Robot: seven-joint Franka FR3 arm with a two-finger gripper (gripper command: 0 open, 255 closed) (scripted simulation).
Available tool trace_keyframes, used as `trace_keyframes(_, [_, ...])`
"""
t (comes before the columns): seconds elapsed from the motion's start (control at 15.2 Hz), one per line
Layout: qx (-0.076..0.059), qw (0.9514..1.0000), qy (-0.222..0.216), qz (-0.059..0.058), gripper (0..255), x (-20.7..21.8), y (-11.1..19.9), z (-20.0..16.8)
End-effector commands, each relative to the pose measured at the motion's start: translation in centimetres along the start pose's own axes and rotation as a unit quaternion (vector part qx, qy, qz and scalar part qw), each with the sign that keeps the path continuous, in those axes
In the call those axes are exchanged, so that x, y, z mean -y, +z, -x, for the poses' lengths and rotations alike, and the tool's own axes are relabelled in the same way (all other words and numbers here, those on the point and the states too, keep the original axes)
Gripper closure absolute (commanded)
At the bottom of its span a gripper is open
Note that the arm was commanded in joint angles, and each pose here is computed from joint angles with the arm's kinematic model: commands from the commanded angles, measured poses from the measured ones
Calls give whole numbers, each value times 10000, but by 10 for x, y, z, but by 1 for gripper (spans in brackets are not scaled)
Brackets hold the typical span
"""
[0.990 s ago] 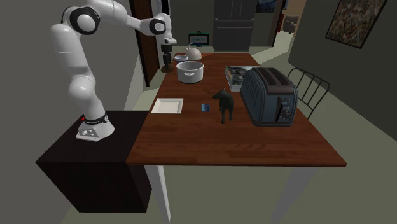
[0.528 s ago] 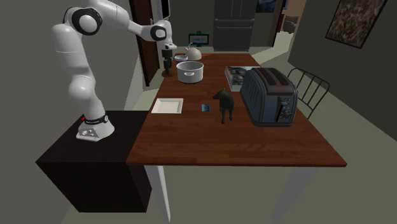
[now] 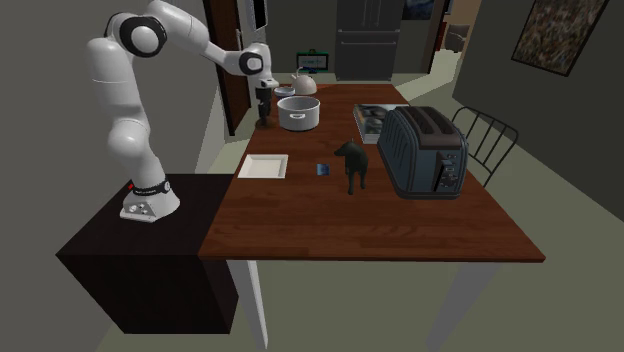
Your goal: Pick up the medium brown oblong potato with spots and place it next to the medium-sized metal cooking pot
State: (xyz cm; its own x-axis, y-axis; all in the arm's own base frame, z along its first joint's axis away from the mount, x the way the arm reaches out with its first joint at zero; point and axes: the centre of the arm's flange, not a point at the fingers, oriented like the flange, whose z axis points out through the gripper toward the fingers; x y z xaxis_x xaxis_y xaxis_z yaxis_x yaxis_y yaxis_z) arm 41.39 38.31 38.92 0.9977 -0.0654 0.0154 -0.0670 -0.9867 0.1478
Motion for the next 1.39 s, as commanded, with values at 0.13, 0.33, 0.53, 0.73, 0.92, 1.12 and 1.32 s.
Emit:
trace_keyframes(0.13, [-1, 10000, 0, -1, 255, 3, 20, 0])
trace_keyframes(0.33, [-1, 10000, 0, -1, 255, 5, 36, 0])
trace_keyframes(0.53, [-1, 10000, 0, -2, 255, 7, 48, 0])
trace_keyframes(0.73, [-1, 10000, 0, -1, 255, 7, 48, 0])
trace_keyframes(0.92, [-1, 10000, 0, -1, 255, 7, 48, 0])
trace_keyframes(1.12, [-1, 10000, 0, -1, 0, 7, 48, 0])
trace_keyframes(1.32, [-1, 10000, 0, -1, 0, 7, 48, 0])
